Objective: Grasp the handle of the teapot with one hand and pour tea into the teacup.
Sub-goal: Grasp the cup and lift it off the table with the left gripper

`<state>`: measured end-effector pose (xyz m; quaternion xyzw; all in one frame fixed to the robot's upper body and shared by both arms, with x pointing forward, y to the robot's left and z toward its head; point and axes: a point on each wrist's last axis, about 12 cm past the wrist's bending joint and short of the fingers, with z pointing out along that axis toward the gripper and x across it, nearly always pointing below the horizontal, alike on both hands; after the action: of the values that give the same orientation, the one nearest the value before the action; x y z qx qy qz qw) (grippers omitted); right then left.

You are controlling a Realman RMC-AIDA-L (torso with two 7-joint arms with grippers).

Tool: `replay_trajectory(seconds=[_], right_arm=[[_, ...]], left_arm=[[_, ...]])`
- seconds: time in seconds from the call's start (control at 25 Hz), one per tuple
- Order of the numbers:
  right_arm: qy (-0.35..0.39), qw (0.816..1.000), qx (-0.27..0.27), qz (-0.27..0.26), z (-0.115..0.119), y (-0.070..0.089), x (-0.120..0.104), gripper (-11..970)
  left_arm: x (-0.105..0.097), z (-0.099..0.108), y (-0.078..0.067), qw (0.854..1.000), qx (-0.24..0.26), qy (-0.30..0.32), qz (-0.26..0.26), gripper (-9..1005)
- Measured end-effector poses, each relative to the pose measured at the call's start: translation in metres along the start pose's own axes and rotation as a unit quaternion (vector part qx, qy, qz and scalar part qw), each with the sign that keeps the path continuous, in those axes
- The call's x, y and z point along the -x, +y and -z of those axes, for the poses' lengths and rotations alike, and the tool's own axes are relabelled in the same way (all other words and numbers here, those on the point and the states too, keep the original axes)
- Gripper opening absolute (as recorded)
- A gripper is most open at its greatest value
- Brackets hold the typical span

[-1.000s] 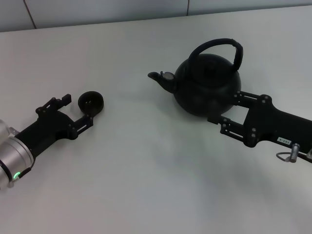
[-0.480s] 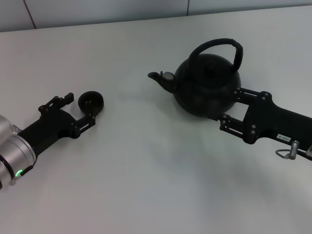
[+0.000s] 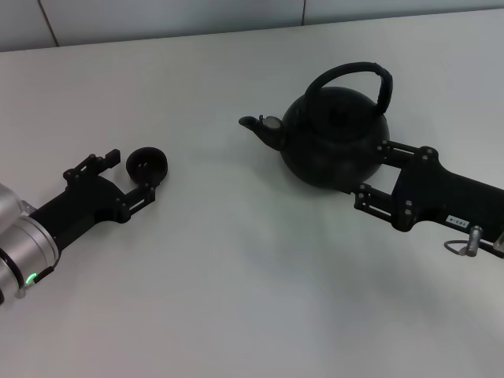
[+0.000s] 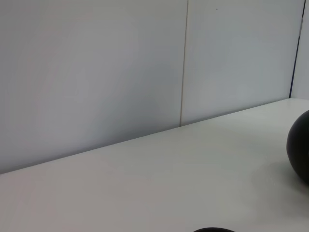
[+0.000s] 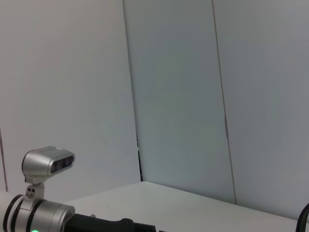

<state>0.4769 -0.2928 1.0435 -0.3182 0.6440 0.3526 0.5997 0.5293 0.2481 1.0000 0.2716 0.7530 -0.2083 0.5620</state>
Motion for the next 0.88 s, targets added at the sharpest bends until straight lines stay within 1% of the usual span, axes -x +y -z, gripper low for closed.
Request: replay_trajectory(seconds=[0.88], right_arm=[[0.0, 1.0, 0.0, -0.002, -0.0002, 0.0005, -0.0006, 543]], left_arm=[[-0.0005, -0.0056, -0.0028, 1.0, -0.004, 0.012, 0.003, 781]])
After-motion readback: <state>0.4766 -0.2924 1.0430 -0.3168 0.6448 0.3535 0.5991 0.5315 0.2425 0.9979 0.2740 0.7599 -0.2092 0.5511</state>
